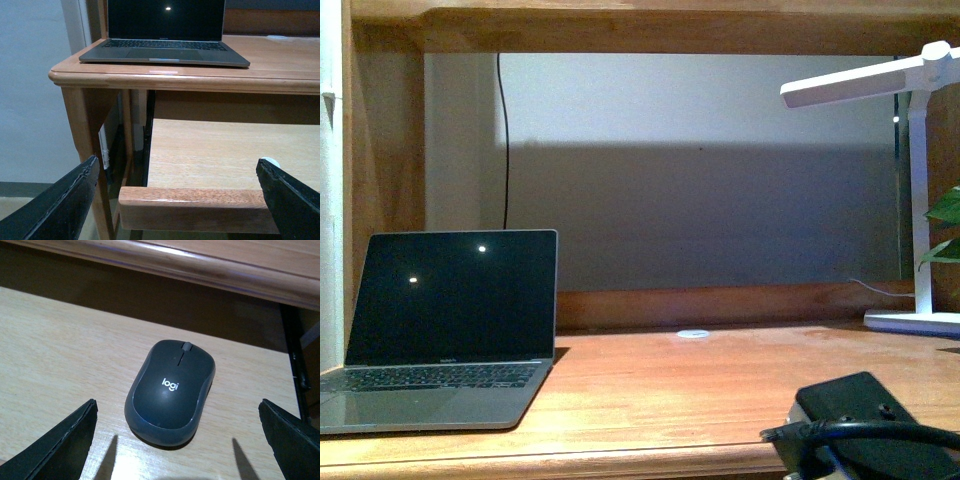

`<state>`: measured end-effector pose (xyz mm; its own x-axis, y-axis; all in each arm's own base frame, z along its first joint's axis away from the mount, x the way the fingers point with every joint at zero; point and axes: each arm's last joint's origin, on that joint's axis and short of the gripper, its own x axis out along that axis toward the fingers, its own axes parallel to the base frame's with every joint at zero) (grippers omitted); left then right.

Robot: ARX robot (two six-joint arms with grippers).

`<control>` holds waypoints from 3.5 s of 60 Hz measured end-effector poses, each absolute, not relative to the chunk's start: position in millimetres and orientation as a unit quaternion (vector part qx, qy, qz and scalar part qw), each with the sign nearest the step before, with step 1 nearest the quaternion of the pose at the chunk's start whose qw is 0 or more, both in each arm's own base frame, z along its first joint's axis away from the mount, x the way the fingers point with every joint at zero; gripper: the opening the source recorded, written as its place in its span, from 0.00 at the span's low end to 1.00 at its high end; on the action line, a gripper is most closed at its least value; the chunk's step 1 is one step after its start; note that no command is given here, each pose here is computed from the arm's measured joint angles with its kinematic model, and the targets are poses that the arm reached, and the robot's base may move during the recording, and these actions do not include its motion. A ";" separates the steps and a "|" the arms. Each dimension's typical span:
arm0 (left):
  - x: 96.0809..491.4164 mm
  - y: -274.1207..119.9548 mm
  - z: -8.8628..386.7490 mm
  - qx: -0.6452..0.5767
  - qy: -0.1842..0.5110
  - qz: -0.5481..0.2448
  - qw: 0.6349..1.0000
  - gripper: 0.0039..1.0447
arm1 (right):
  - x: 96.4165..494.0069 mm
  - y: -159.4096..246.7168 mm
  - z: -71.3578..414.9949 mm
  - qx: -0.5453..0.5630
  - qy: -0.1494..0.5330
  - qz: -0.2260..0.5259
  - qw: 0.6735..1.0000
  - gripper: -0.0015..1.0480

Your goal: Place mouse

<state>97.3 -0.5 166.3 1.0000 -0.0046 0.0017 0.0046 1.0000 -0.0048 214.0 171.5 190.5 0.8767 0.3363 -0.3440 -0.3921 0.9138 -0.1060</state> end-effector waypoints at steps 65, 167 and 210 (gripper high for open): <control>97.4 -0.5 166.3 -0.002 -0.001 -0.002 1.000 0.93 | 264.7 193.0 153.8 -0.091 0.203 0.112 0.968 0.79; 97.4 -0.5 166.3 -0.003 -0.001 -0.002 1.000 0.93 | 375.4 349.2 242.4 -0.060 0.128 0.104 0.984 0.53; 97.4 -0.5 166.3 -0.002 -0.001 -0.002 1.000 0.93 | 329.5 260.5 295.6 0.037 0.070 0.258 0.963 0.93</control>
